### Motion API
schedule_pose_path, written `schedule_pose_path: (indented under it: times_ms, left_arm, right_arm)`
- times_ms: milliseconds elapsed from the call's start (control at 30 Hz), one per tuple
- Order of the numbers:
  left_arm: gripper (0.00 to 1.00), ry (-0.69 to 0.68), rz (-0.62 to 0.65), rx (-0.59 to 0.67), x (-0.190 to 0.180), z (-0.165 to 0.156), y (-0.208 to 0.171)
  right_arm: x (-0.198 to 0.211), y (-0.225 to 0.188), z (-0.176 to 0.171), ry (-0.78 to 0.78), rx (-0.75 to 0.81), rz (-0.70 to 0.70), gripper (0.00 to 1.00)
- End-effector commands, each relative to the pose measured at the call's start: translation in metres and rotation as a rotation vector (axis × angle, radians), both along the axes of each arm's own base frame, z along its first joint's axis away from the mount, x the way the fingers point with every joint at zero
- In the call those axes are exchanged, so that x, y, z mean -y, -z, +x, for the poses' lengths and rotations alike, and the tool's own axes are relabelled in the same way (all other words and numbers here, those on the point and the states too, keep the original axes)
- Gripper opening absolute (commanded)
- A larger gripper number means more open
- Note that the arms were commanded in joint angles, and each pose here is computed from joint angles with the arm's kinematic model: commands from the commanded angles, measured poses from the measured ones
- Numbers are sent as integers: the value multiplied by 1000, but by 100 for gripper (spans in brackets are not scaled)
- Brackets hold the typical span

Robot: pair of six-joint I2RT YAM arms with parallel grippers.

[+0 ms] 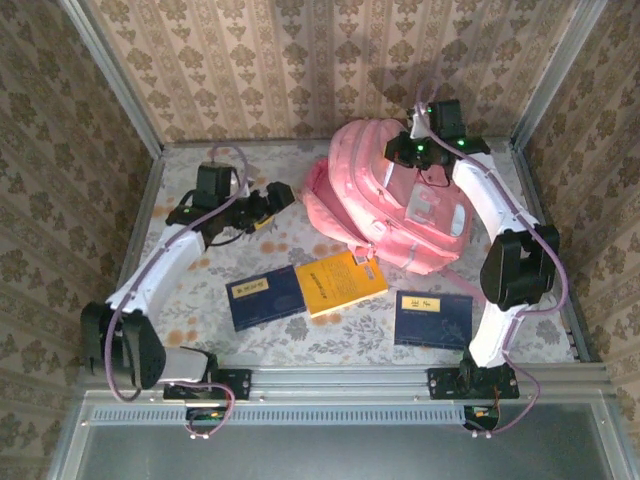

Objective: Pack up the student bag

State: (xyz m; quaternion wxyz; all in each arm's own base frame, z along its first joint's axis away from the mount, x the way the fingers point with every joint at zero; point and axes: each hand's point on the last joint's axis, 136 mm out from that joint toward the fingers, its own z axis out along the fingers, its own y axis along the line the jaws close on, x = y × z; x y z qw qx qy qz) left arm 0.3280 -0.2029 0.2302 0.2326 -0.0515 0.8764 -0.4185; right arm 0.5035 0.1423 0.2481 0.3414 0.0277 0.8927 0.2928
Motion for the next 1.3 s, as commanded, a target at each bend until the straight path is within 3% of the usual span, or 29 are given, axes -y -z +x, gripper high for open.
schedule_pose_path:
  times_ms: [0, 133, 400, 633, 733, 867, 1033, 1267]
  left_arm:
    - [100, -9, 66, 8, -17, -25, 4]
    - [100, -44, 102, -27, -31, -45, 18]
    - [100, -60, 116, -66, -41, -64, 31]
    - [100, -75, 157, -95, -53, -82, 34]
    - [100, -137, 226, -159, -70, -98, 52]
    - [100, -197, 233, -262, -82, -126, 76]
    - [100, -226, 248, -341, -94, -164, 100]
    - [100, -107, 262, -444, -73, -206, 128]
  right_arm:
    - [62, 16, 17, 220, 16, -309, 0]
    - [70, 22, 26, 257, 32, -396, 0]
    - [38, 21, 20, 170, 49, -429, 35]
    - [15, -28, -24, 107, 207, -480, 42]
    - [-28, -32, -57, -47, 230, -333, 45]
    - [-93, 5, -105, -246, 84, -171, 42]
    - [-171, 66, -170, -533, -26, -207, 38]
    - [-234, 128, -210, -685, -172, -198, 38]
